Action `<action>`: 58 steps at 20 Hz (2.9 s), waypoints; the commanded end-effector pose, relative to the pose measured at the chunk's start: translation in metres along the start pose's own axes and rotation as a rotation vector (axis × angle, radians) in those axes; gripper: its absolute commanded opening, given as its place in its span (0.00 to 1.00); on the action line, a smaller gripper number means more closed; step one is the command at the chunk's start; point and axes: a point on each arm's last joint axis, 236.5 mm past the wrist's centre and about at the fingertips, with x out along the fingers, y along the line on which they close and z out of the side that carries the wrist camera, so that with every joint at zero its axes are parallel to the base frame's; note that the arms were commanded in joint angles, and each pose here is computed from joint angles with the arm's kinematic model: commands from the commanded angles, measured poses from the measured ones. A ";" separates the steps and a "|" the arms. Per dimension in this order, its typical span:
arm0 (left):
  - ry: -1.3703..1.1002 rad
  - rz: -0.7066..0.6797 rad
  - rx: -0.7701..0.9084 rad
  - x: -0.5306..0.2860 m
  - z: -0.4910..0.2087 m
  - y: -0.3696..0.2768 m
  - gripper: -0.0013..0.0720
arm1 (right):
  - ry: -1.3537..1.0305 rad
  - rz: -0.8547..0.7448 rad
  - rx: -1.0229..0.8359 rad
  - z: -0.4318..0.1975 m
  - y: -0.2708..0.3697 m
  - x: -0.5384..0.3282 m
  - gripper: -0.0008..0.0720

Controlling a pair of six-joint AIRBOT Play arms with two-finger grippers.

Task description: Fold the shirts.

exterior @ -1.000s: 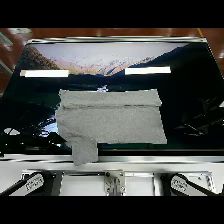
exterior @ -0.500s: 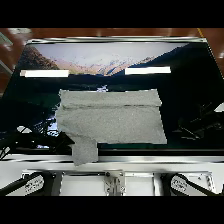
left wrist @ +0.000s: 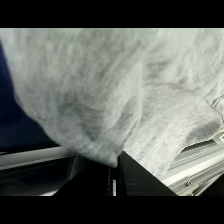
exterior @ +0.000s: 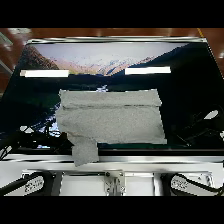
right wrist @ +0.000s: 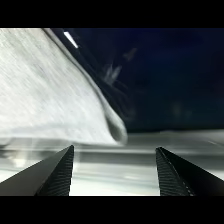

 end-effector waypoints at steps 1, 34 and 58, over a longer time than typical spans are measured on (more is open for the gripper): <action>0.025 -0.011 0.019 -0.001 -0.006 -0.003 0.07 | 0.022 0.089 0.039 0.005 0.012 0.020 0.88; -0.287 -0.057 0.309 -0.097 0.248 -0.128 0.07 | -0.563 0.147 -0.153 0.221 0.169 -0.042 0.09; 0.023 -0.399 0.369 -0.064 0.171 -0.224 0.84 | -0.441 0.334 -0.037 0.234 0.163 0.000 0.44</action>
